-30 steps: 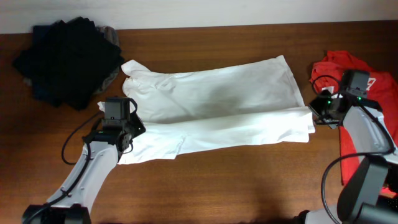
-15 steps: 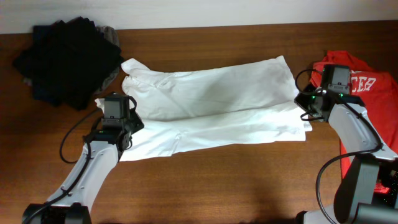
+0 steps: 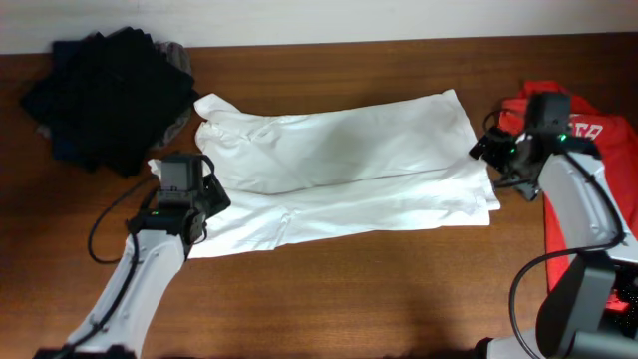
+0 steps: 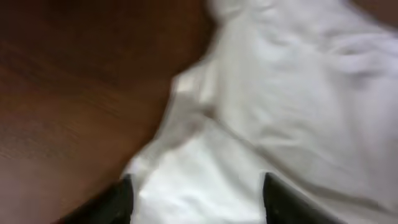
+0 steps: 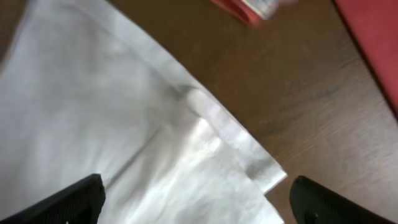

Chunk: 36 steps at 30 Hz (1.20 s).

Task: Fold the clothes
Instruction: 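Lay the folded hem down and release both grippers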

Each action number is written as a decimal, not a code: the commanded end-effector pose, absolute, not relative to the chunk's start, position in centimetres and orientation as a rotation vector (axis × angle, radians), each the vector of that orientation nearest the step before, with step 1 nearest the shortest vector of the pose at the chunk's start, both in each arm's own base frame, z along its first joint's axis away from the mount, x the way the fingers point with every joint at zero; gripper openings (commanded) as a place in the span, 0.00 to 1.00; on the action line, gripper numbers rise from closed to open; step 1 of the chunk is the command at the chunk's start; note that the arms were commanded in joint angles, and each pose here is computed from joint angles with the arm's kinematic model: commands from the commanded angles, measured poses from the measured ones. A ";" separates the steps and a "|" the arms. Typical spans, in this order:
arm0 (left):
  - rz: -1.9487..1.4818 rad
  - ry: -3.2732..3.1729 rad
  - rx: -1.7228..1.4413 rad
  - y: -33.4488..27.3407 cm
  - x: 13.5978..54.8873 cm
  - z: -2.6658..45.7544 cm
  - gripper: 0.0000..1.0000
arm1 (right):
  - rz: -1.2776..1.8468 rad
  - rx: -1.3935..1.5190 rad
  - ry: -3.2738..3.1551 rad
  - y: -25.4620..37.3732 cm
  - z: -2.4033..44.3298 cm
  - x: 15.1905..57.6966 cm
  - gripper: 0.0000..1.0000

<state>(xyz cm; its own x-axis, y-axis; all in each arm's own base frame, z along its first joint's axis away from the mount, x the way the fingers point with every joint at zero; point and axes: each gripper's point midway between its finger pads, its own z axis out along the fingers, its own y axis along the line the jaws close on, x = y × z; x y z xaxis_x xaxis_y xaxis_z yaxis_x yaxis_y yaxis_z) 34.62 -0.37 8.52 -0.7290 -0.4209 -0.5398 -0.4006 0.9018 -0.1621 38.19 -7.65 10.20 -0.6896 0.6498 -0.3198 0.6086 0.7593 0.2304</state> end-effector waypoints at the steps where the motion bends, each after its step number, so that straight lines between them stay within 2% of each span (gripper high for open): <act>1: -0.280 2.504 -0.354 -4.2 35.0 10.6 0.11 | 0.322 0.719 2.631 -4.1 12.0 39.0 0.30; 2: -0.294 2.534 -0.346 -4.7 34.6 10.0 0.05 | 0.323 0.709 2.658 -3.5 11.6 38.6 0.15; 3: -0.299 2.572 -0.339 -5.1 34.2 9.2 0.01 | 0.312 0.698 2.691 -2.9 11.0 38.2 0.05; 4: -0.293 2.618 -0.334 -5.4 33.6 8.2 0.01 | 0.300 0.682 2.722 -2.2 10.3 37.8 0.04; 11: -0.271 2.866 -0.335 -6.5 31.4 1.3 0.01 | 0.245 0.625 2.864 0.0 6.2 36.7 0.04; 15: -0.228 2.904 -0.372 -6.1 31.2 -0.5 0.01 | 0.222 0.645 2.918 -0.1 4.3 36.3 0.04; 23: 0.020 2.900 -0.477 -3.1 30.6 -1.2 0.01 | 0.190 0.690 3.053 -0.1 -0.4 34.8 0.04; 26: 0.147 2.885 -0.626 -1.3 29.7 -1.2 0.01 | 0.146 0.707 3.059 -0.5 -0.7 34.6 0.04; 31: 0.177 2.882 -0.827 0.6 28.4 -1.3 0.01 | -0.024 0.803 3.068 -2.2 -1.0 33.5 0.04; 36: 0.207 2.899 -0.990 2.6 26.7 -1.5 0.01 | -0.049 0.858 3.091 -2.3 -1.4 32.3 0.04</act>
